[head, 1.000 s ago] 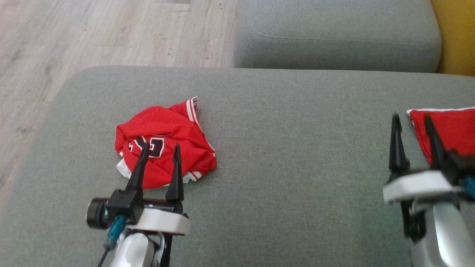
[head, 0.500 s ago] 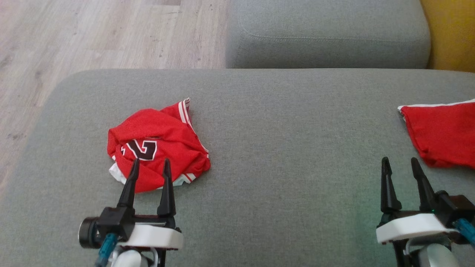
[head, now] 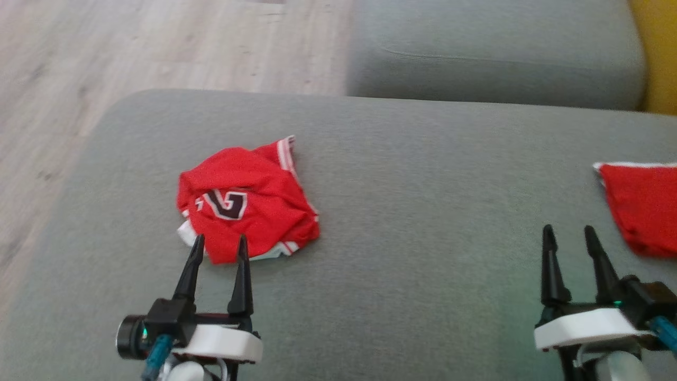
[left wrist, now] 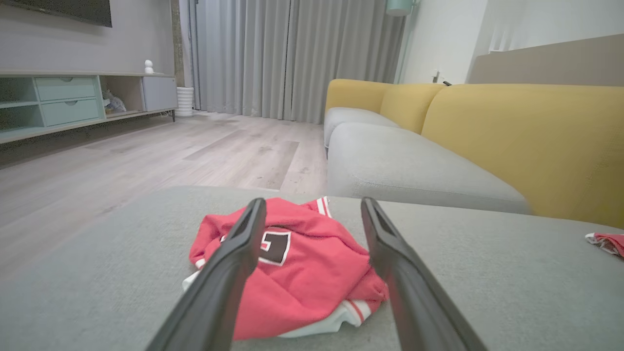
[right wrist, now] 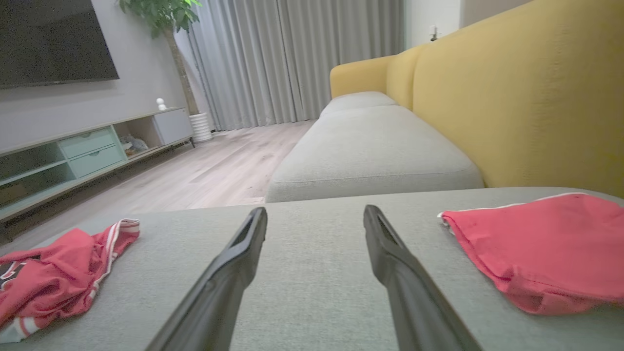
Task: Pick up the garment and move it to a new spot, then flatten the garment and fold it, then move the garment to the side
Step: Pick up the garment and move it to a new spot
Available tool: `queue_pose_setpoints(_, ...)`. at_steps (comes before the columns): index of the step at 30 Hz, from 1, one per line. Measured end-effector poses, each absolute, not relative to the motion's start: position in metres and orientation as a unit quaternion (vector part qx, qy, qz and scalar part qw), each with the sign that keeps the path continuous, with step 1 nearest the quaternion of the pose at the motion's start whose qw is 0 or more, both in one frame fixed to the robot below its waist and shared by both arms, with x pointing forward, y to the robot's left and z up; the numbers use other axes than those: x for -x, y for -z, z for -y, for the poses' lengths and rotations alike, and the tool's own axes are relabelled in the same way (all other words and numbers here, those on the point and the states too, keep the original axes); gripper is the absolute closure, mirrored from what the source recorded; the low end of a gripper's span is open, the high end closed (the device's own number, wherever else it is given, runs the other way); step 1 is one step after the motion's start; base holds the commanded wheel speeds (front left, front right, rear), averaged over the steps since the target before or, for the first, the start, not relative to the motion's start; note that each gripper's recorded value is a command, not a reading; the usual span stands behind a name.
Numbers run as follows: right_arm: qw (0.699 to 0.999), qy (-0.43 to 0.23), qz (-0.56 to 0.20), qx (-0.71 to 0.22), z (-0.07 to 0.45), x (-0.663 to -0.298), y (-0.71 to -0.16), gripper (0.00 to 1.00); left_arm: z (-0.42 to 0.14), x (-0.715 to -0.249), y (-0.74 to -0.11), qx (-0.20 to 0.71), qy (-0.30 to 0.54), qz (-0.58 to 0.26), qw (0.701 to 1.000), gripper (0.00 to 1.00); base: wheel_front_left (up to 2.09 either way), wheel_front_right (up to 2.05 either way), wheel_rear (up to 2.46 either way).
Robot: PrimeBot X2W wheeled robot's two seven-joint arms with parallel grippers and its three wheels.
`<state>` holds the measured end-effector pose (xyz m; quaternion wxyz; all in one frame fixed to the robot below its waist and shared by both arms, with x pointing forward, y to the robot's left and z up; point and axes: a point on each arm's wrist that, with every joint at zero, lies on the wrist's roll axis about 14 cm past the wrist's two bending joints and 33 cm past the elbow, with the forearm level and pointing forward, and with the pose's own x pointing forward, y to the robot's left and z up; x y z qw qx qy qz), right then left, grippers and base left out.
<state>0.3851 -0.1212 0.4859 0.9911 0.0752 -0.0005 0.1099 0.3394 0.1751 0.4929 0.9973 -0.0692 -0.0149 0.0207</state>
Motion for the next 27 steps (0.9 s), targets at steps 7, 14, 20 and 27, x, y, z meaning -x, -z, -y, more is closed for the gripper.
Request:
queue_pose_setpoints(7,0.977,-0.198,-0.009,-0.078,0.061,-0.385,-0.485,0.00,-0.223,-0.317,-0.493,0.053,-0.092,0.019,0.994,0.00,0.00,0.00,0.00)
queue_pose_setpoints(14,0.960,-0.269,-0.018,-0.082,0.011,-0.382,-0.484,0.00,-0.256,-0.289,-0.494,0.048,-0.148,0.026,0.987,0.00,0.00,0.00,0.00)
queue_pose_setpoints(20,0.946,-0.313,-0.026,-0.085,-0.021,-0.378,-0.483,0.00,-0.276,-0.267,-0.497,0.045,-0.186,0.033,0.981,0.00,0.00,0.00,0.00)
queue_pose_setpoints(27,0.936,-0.341,-0.044,-0.079,-0.039,-0.372,-0.472,0.00,-0.288,-0.259,-0.502,0.043,-0.211,0.040,0.976,0.00,0.00,0.00,0.00)
